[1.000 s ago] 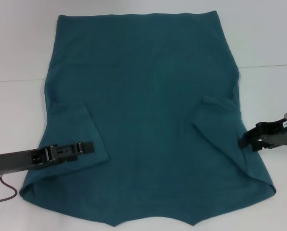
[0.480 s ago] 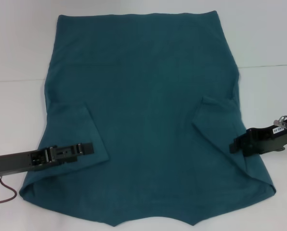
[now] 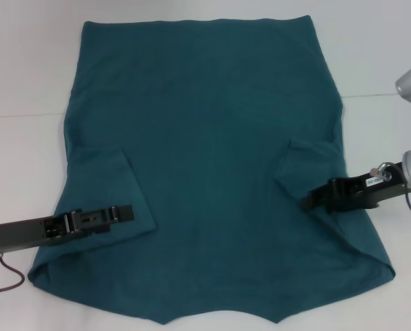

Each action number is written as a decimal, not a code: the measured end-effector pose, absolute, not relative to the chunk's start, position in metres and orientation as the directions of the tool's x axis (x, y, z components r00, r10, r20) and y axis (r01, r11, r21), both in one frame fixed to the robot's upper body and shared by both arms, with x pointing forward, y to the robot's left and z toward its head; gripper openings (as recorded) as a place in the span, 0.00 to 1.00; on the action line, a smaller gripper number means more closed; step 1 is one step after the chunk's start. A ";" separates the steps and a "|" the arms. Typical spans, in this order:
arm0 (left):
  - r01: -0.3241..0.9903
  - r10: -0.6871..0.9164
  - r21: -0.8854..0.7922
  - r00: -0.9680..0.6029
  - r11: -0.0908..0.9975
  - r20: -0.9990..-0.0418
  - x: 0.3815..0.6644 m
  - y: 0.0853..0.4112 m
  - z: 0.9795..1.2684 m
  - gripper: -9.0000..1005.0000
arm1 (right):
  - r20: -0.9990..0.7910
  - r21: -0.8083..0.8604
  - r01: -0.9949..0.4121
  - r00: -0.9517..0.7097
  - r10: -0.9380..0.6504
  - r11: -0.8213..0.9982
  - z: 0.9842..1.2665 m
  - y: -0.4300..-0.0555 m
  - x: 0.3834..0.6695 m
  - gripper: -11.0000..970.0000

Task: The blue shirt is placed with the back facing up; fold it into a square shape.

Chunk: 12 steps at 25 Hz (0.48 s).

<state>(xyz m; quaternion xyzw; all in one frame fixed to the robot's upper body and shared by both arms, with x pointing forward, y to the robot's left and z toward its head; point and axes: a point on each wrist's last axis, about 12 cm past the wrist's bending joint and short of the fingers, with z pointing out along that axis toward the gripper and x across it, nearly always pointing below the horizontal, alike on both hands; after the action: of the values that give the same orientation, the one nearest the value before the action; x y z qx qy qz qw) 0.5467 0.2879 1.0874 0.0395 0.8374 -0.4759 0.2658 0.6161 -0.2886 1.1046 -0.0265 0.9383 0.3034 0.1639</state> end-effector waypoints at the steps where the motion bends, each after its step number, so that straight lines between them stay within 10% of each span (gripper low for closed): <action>1: 0.319 -0.187 -0.776 -0.855 0.544 -0.483 0.547 0.288 1.087 0.91 | -0.332 0.566 -0.174 -0.943 0.029 0.806 1.105 -0.286 0.616 0.51; 12: 0.294 -0.208 -0.784 -0.859 0.547 -0.468 0.547 0.293 1.088 0.91 | -0.351 0.591 -0.230 -0.936 -0.011 0.773 1.113 -0.283 0.614 0.51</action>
<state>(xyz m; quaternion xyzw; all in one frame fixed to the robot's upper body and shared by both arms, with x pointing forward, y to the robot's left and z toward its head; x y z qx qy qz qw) 0.5471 0.2925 1.0881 0.0256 0.8388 -0.4752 0.2645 0.6145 -0.2826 1.1127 -0.0650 0.9268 0.3306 0.1661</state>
